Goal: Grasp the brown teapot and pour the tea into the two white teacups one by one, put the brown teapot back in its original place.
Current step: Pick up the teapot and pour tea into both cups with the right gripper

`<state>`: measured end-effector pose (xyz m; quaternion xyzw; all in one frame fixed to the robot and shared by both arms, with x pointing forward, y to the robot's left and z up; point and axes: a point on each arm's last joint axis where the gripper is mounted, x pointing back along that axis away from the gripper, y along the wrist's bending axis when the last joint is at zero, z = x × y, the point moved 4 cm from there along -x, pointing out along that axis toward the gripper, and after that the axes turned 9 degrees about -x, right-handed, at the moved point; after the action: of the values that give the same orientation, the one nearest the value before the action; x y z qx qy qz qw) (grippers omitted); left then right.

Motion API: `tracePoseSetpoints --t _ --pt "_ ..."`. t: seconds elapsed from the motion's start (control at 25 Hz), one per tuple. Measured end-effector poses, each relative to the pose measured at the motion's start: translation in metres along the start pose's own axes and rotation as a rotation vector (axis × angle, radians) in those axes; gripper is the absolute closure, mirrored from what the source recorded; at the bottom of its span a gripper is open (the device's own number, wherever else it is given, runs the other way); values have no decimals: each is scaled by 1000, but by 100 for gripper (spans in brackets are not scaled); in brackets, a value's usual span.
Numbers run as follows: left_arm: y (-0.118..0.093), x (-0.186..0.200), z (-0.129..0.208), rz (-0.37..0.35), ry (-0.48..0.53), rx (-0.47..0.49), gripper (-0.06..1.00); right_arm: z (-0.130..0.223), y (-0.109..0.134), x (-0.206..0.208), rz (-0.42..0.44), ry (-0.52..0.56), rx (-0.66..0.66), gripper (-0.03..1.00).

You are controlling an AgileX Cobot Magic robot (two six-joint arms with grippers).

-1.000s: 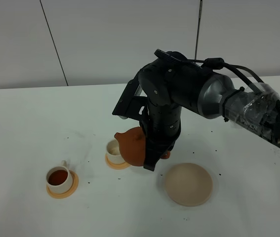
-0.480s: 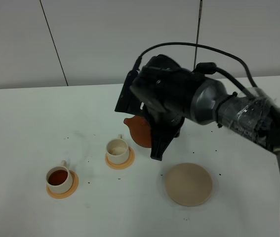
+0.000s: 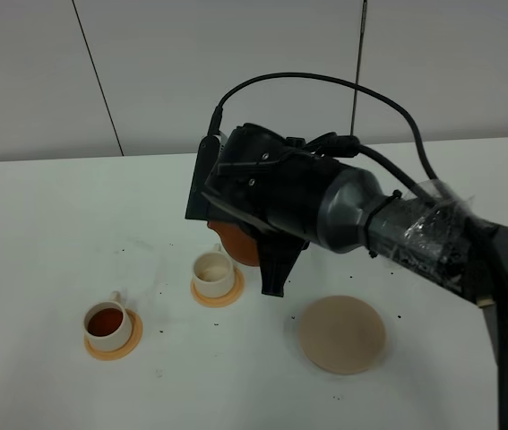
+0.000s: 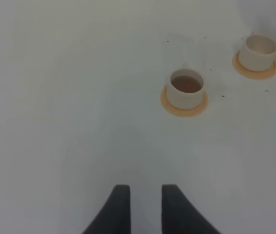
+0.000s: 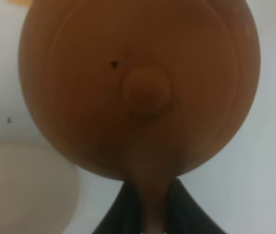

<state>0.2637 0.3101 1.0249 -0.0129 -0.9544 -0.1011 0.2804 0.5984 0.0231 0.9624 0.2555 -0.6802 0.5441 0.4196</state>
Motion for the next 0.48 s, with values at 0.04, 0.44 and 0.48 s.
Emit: tracePoseSetpoints --t 0.04,0.44,0.48 --pt "0 0 0 0 0 0 71 0 4 -4 0 17 13 87" --pt "0 0 0 0 0 0 71 -8 22 -15 52 63 77 87" --pt "0 0 0 0 0 0 71 -8 21 -15 57 64 77 87"
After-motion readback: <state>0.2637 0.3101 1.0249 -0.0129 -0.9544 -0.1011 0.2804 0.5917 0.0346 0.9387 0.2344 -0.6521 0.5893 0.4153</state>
